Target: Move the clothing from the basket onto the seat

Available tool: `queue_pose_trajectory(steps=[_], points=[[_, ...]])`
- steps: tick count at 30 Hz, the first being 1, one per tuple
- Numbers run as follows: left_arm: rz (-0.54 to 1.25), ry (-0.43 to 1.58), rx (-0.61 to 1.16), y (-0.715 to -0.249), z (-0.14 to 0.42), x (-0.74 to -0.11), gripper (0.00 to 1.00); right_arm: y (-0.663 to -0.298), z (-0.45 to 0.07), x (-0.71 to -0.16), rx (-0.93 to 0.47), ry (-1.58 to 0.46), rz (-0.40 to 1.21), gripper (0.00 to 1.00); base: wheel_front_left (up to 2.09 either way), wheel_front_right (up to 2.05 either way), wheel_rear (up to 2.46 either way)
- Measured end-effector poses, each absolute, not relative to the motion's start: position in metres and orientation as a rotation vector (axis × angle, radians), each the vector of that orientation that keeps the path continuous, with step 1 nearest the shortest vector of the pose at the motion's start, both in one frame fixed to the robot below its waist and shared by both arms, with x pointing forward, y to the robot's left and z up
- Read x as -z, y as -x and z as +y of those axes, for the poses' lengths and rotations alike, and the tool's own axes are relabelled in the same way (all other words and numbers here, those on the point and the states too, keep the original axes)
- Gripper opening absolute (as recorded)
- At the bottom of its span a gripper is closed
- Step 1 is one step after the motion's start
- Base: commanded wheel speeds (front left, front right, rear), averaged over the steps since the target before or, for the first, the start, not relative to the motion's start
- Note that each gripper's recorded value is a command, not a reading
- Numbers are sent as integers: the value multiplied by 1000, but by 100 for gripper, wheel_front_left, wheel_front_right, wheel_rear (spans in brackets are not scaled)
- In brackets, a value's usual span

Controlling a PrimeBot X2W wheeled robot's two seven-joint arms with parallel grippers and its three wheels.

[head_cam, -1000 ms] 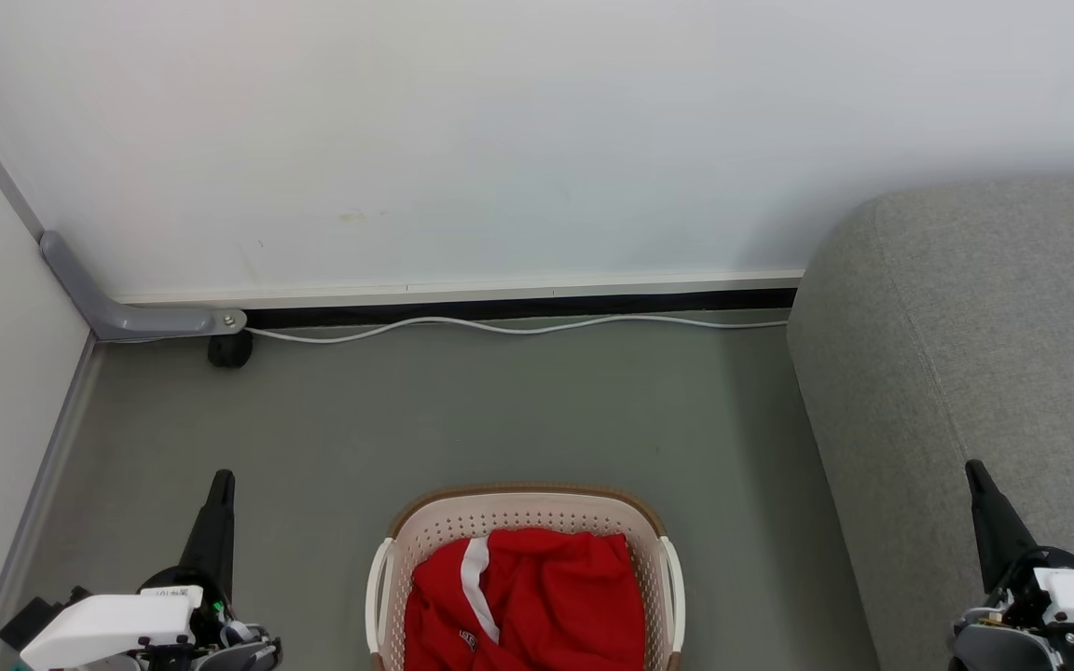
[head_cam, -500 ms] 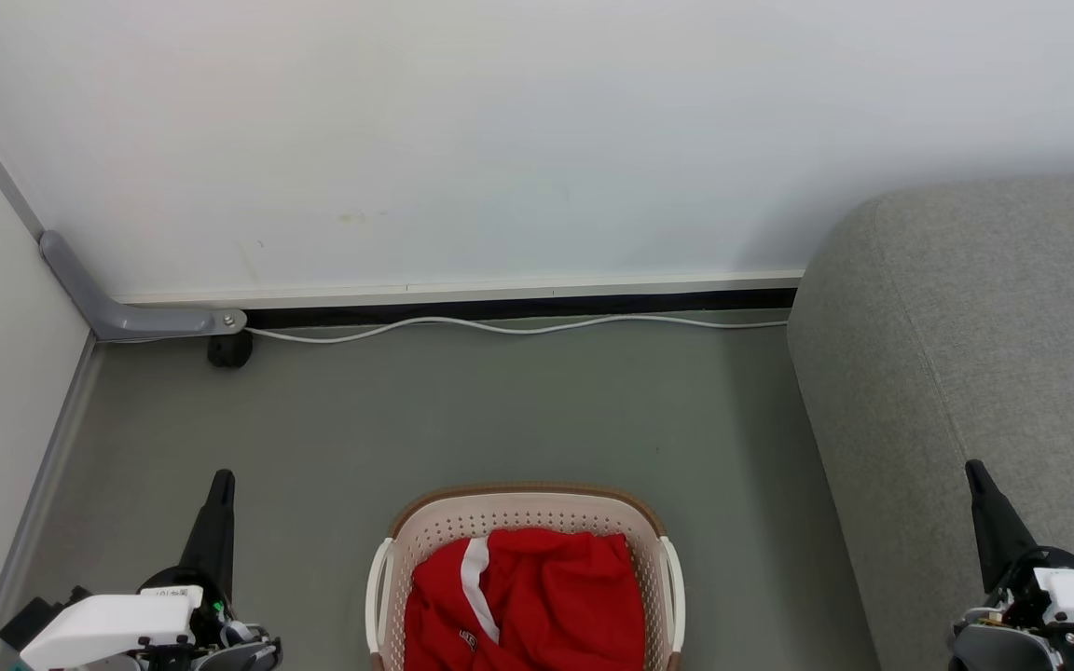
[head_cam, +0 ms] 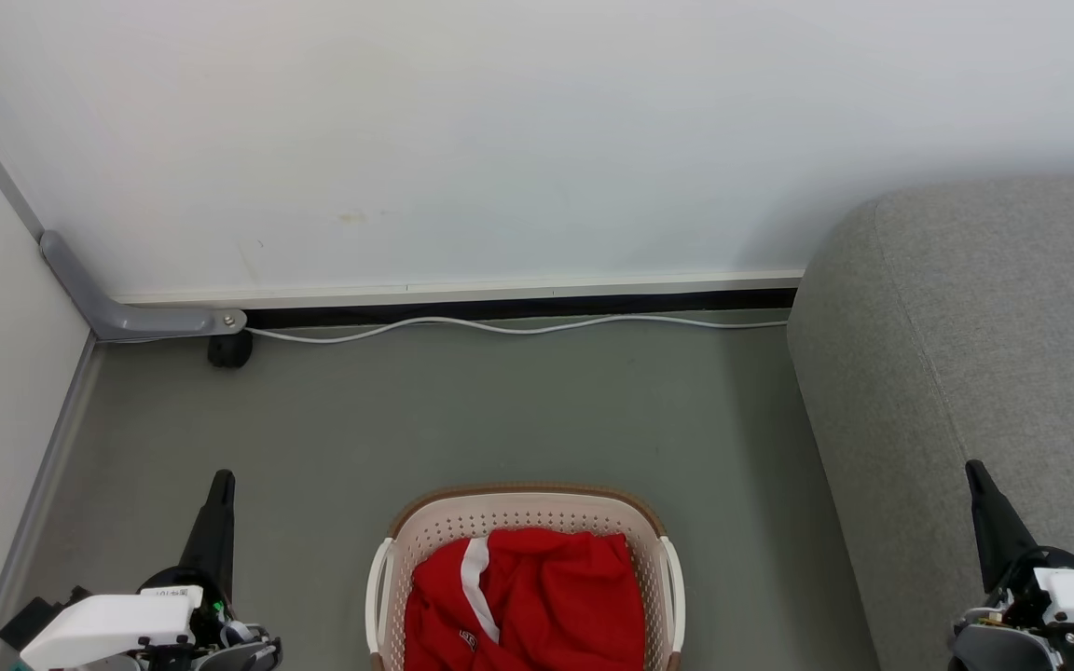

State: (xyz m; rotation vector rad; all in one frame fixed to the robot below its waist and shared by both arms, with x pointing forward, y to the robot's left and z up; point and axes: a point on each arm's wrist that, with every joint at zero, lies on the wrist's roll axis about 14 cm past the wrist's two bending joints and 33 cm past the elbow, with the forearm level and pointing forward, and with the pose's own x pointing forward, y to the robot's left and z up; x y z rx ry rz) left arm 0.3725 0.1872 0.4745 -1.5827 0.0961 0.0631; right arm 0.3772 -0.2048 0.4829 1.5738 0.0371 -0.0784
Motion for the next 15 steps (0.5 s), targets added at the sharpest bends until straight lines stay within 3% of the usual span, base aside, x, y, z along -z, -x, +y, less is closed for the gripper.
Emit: queue_pose_trajectory(steps=[15], points=[[96, 1583, -63, -372, 187, -474, 0, -377, -205, -483, 78, -1574, 37, 0, 0, 0, 0]])
